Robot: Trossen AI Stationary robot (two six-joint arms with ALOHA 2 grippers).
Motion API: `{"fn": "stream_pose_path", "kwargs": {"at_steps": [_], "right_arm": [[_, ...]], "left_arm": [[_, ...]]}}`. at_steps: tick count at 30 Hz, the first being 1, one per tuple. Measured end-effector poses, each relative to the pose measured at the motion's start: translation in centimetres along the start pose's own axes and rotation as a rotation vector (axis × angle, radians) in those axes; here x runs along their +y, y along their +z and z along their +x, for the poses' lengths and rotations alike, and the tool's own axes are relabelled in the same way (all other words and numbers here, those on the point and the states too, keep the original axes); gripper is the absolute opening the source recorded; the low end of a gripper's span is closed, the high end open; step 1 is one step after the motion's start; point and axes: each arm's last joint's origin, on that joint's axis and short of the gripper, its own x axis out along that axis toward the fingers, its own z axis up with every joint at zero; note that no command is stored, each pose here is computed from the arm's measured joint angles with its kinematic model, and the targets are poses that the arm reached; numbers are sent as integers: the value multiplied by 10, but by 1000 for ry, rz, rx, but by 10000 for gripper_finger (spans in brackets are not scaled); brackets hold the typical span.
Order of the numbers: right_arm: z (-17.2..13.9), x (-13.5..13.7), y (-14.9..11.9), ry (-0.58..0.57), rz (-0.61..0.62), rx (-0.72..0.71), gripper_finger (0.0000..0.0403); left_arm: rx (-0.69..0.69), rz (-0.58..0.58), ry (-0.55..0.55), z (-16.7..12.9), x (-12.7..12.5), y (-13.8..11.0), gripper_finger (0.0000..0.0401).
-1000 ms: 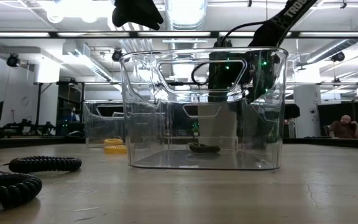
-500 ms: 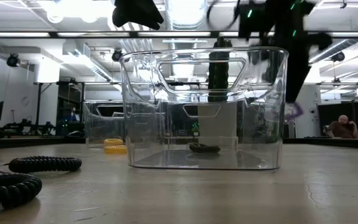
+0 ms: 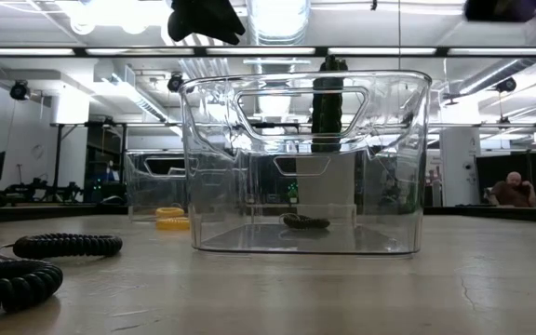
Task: Sort spring keychains
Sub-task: Put the purple spring keychain into the green bin
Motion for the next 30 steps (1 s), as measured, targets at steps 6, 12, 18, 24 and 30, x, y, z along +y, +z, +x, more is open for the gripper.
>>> {"fn": "stream_pose_path", "kwargs": {"at_steps": [6,12,18,24,30], "right_arm": [[43,28,-8,-39,-4,143,11],[96,30,-14,-93,-80,322,11],[130,23,-14,-147,-188,409,12],[148,18,-15,-185,-199,450,13],[149,17,-14,-220,-196,431,40]], "left_arm": [[7,-1,-18,0,0,0,128],[56,-34,-57,0,-1,-4,128],[218,-111,-186,-2,-4,-17,128],[478,-279,-334,-10,-13,-34,128],[531,-312,-306,-16,-35,-48,129]]}}
